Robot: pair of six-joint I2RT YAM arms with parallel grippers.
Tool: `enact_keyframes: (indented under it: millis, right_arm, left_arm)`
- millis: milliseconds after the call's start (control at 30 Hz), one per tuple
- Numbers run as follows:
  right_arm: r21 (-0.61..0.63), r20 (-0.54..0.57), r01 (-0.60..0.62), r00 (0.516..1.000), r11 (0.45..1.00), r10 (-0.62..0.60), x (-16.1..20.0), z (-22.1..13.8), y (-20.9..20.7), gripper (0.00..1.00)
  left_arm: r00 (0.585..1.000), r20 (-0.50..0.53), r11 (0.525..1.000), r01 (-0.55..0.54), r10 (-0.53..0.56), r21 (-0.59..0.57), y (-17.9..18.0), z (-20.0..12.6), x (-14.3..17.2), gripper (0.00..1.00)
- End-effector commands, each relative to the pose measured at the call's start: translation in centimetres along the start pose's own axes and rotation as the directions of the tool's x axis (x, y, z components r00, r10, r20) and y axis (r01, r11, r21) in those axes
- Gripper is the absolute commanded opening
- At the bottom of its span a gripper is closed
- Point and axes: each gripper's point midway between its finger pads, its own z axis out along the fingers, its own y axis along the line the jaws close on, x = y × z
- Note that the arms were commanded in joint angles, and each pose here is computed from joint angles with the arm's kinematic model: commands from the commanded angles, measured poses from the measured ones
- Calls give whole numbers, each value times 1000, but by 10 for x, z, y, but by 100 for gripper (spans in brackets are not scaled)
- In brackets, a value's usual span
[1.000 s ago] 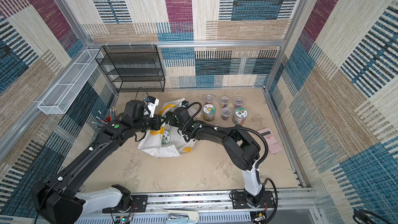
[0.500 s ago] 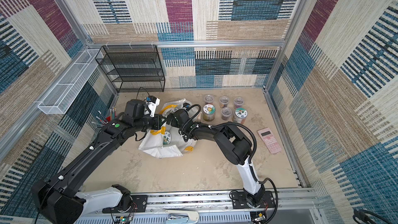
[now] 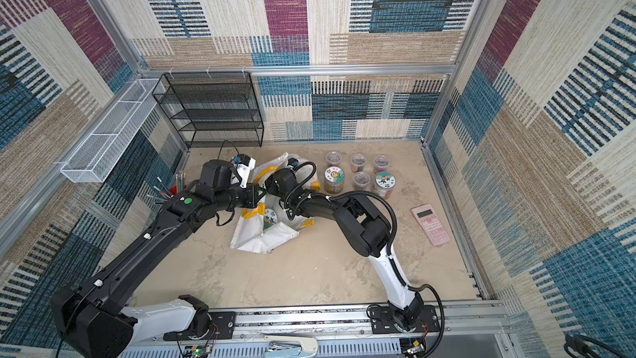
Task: Take out the seed jars from the canvas bag
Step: Pick up the seed jar from the canvas bag.
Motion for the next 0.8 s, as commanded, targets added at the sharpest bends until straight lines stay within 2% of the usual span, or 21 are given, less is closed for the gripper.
enact_keyframes:
  millis: [0,267,767]
  right_arm:
    - [15,37,3,999,1000,-4,-9,-1,0,60]
    - [-25,86,42,995,999,-40,-26,-37,11,51]
    - [-68,112,92,990,993,-84,-34,-134,28,49]
  left_arm:
    - [1000,-5,1000,-14,14,4,-1,-2,2,0]
    - [1000,11,997,-11,12,-80,16,-3,5,0]
    - [1000,19,997,-8,10,-80,15,2,-2,0]
